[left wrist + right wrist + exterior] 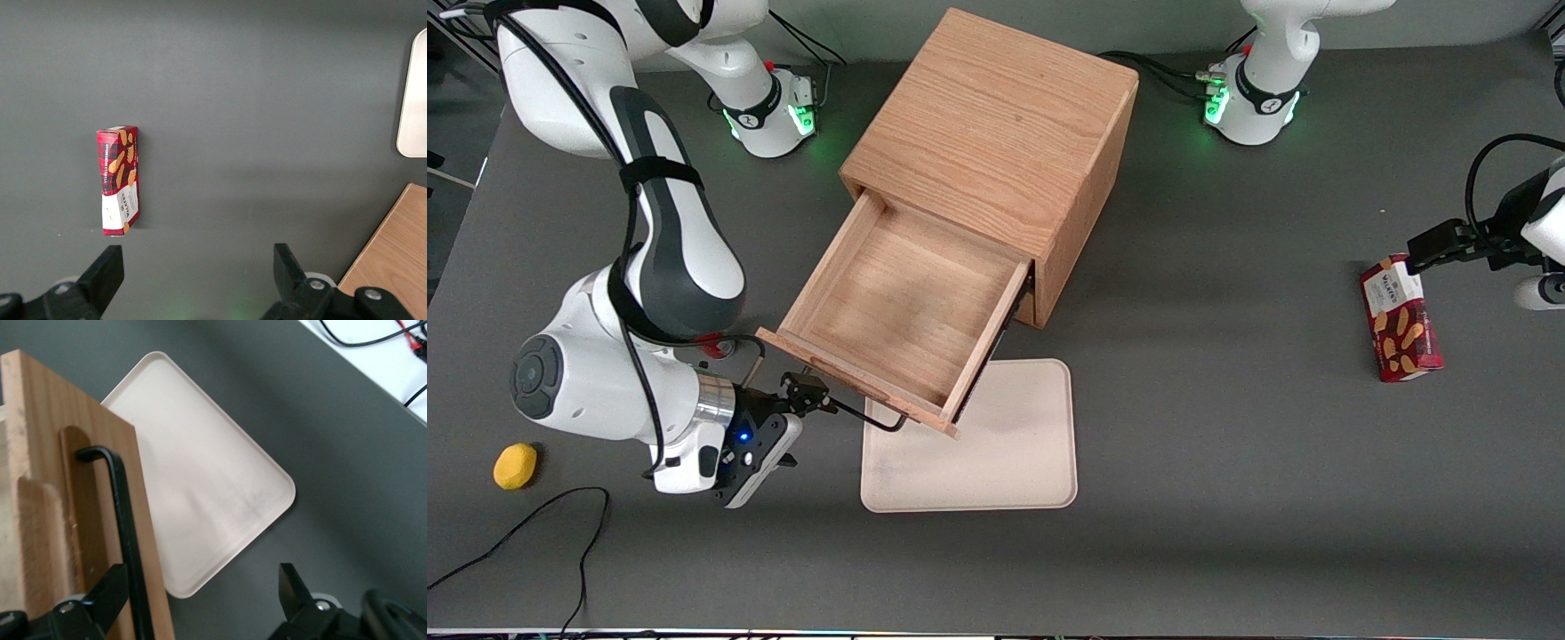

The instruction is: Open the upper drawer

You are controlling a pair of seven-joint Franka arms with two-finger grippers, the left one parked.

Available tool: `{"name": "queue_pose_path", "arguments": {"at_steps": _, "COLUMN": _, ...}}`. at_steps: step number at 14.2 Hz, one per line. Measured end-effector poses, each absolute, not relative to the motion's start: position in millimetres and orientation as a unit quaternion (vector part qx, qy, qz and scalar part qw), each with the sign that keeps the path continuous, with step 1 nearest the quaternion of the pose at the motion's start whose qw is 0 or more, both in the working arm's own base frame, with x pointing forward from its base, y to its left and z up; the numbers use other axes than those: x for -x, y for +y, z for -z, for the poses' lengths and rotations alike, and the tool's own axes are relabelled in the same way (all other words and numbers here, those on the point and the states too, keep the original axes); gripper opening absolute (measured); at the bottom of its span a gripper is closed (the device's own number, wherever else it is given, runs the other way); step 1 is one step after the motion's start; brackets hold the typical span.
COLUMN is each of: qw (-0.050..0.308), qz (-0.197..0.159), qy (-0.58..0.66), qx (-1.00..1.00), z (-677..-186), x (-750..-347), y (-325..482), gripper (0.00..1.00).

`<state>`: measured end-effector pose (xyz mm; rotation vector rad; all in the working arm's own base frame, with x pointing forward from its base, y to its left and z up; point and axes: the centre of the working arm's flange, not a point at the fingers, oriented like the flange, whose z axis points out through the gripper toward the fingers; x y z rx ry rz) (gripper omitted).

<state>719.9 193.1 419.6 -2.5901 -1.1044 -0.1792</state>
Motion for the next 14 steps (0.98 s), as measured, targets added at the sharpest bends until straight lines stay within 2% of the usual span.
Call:
{"name": "queue_pose_path", "arguments": {"at_steps": 3, "qw": 0.164, "qz": 0.040, "qy": -0.389, "qx": 0.906, "z": -444, "x": -712, "y": 179, "gripper": 1.00}}
{"name": "queue_pose_path", "arguments": {"at_steps": 6, "qw": 0.135, "qz": 0.028, "qy": -0.394, "qx": 0.909, "z": -481, "x": -700, "y": 156, "gripper": 1.00}}
{"name": "queue_pose_path", "arguments": {"at_steps": 8, "qw": 0.114, "qz": -0.005, "qy": -0.398, "qx": 0.910, "z": -498, "x": -686, "y": 149, "gripper": 1.00}}
{"name": "queue_pose_path", "arguments": {"at_steps": 11, "qw": 0.106, "qz": -0.071, "qy": -0.353, "qx": 0.927, "z": -512, "x": -661, "y": 128, "gripper": 1.00}}
{"name": "queue_pose_path", "arguments": {"at_steps": 14, "qw": 0.099, "qz": -0.089, "qy": -0.325, "qx": 0.936, "z": -533, "x": -628, "y": 98, "gripper": 1.00}}
